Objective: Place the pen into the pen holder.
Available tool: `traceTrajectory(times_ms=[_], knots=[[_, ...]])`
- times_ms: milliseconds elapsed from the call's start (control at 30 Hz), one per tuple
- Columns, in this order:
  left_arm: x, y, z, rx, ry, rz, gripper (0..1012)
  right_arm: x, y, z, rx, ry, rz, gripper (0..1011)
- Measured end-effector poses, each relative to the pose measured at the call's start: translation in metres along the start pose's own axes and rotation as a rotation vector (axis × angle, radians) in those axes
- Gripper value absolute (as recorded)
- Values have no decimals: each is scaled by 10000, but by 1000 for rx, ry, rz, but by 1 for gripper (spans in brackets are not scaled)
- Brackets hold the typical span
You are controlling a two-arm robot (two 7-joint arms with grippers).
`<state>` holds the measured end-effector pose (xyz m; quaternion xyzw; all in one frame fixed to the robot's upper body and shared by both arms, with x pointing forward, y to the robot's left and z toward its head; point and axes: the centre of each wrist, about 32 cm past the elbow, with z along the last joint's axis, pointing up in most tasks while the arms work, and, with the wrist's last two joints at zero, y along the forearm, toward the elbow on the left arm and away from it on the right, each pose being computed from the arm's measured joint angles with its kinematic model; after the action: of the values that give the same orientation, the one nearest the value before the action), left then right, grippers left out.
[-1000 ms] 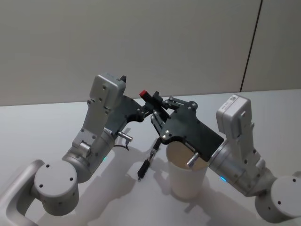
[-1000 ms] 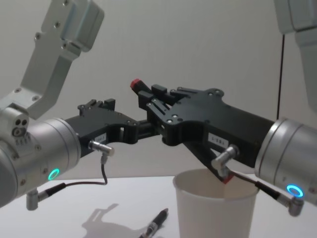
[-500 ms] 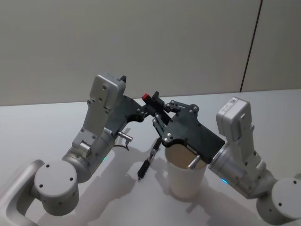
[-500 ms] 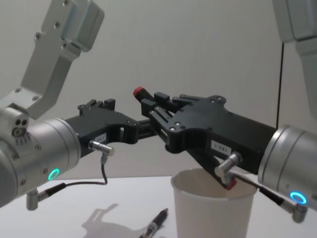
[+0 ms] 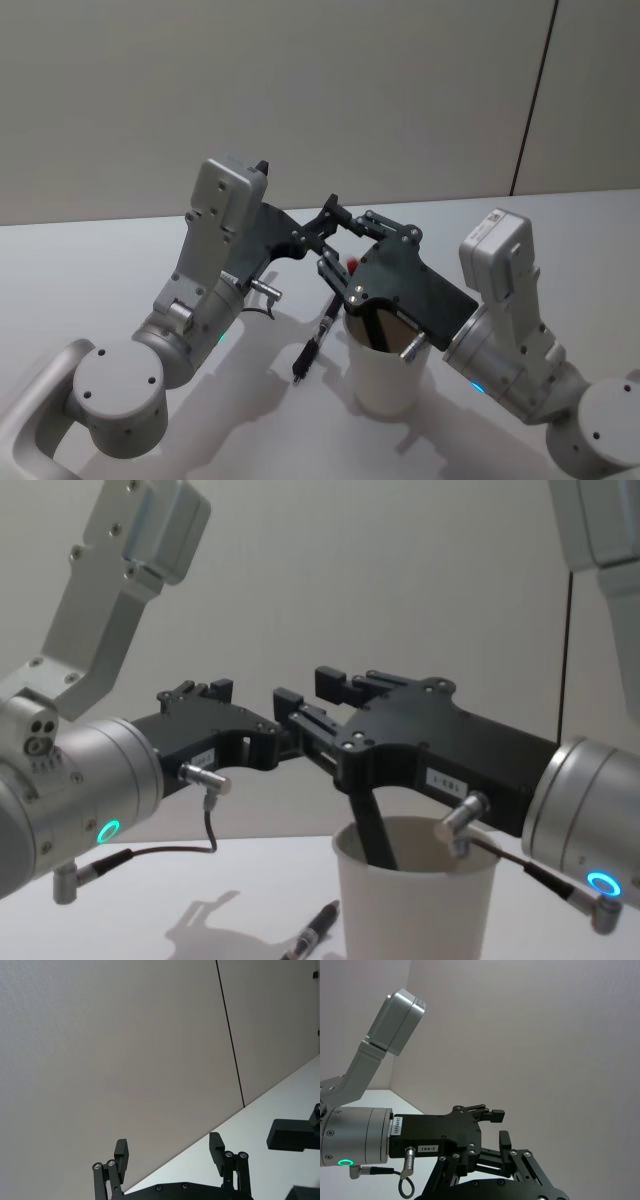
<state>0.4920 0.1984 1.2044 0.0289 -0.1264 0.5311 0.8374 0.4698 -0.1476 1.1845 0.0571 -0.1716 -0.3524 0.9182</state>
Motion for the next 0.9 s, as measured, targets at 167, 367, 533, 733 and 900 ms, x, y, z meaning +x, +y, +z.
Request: traceTrajectory(times_ms=[167,367,533,733,900], knots=[[0,0,0,0,0,0,1004,0,-2,-1,-1,1,1,501],[0,0,0,0,0,0,1004,-1,-4,-2,-2,2,1,661],[0,0,0,0,0,0,1004,0,-6,-3,-2,2,2,810],[0,0,0,0,0,0,1004,33,-21,38,8,-1,-9,977],[0,0,0,0,0,0,1004,108,-61,128,40,-4,-36,1002]])
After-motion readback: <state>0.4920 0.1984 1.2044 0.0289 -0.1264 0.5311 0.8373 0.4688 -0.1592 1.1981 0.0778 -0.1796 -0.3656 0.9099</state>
